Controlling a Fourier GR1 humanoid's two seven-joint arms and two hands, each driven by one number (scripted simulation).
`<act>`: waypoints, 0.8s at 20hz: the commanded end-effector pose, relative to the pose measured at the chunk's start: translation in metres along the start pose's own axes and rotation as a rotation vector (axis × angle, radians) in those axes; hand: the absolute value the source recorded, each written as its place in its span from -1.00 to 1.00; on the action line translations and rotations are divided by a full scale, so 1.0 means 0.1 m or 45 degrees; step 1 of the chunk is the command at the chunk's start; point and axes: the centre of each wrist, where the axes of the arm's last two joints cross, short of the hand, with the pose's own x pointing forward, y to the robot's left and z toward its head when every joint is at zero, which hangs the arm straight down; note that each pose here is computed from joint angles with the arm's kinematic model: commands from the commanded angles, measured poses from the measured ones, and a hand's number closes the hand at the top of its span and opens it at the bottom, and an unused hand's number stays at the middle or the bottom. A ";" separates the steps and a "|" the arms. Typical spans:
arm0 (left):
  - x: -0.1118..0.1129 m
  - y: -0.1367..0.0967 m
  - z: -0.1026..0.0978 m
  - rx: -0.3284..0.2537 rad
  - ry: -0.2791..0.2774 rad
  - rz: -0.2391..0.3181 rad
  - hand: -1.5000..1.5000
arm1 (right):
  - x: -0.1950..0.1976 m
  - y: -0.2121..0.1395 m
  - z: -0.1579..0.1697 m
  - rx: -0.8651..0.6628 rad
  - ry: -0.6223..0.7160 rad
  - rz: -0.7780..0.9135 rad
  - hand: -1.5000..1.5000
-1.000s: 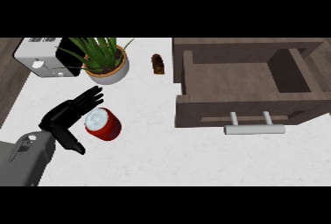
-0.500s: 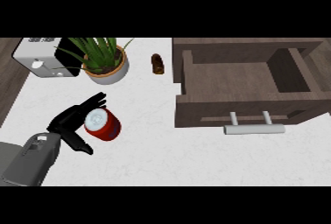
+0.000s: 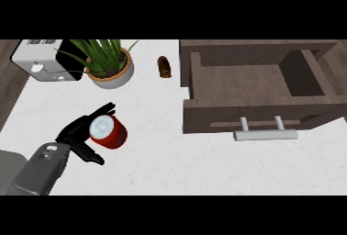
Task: Pick up the can, place it into the drawer and close the drawer
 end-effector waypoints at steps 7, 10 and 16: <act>-0.07 -0.10 -0.10 -0.158 -0.067 0.193 1.00 | -0.05 0.05 0.02 0.006 0.016 -0.014 -1.00; 0.11 -0.11 -0.28 -0.235 -0.034 0.252 1.00 | 0.02 0.01 0.06 0.005 0.017 -0.030 -1.00; 0.23 -0.19 -0.41 -0.377 -0.155 0.261 1.00 | 0.12 0.03 -0.06 0.005 0.013 -0.019 -1.00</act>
